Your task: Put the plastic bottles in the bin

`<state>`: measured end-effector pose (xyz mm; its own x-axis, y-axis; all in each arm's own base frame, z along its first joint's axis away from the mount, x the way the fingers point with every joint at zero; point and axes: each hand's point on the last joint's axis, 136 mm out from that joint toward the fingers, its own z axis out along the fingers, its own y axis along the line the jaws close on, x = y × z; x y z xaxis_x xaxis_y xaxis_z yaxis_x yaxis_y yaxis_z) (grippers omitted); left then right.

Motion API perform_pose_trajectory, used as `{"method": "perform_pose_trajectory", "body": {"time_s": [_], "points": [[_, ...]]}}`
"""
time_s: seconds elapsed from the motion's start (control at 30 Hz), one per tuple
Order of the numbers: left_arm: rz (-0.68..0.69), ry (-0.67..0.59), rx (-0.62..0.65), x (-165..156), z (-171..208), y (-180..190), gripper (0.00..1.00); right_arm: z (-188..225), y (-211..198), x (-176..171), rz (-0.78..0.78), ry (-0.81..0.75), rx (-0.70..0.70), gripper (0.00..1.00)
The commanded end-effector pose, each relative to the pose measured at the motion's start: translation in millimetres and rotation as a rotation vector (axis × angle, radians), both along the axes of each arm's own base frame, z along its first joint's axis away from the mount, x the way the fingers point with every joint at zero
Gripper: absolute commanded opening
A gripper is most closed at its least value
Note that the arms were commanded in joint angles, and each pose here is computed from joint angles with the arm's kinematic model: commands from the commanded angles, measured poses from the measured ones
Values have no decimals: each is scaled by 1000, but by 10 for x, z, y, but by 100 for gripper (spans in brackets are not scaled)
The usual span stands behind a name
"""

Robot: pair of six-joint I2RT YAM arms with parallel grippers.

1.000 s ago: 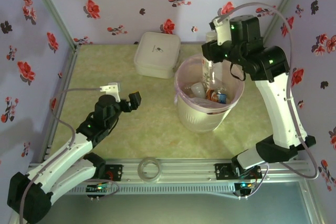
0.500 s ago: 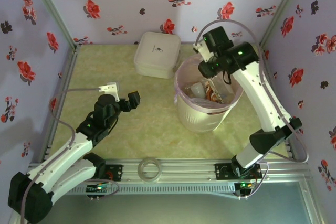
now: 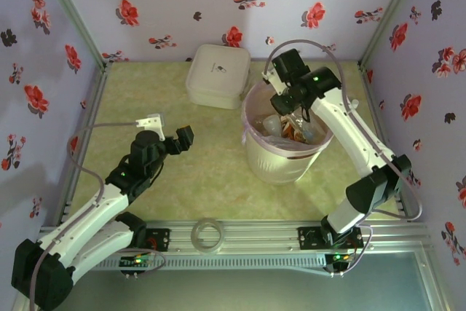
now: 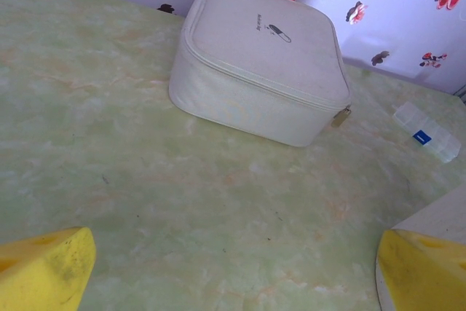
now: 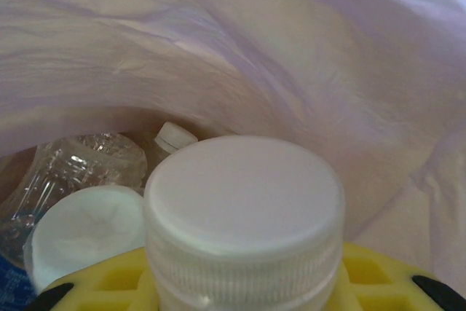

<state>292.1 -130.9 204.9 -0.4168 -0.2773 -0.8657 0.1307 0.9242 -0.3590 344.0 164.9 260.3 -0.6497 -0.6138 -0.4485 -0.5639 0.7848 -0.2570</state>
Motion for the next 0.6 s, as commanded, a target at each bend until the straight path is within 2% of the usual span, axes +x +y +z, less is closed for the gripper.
{"method": "perform_pose_trajectory", "body": {"time_s": [0.0,0.17,0.57], "points": [[36,-10,-8,6,74,81,100,-241,259,-188,29,128,128,8],[40,-7,-4,-2,69,101,100,-196,262,-186,12,119,146,20],[51,6,2,50,37,108,100,298,181,-260,2,14,191,49]]}}
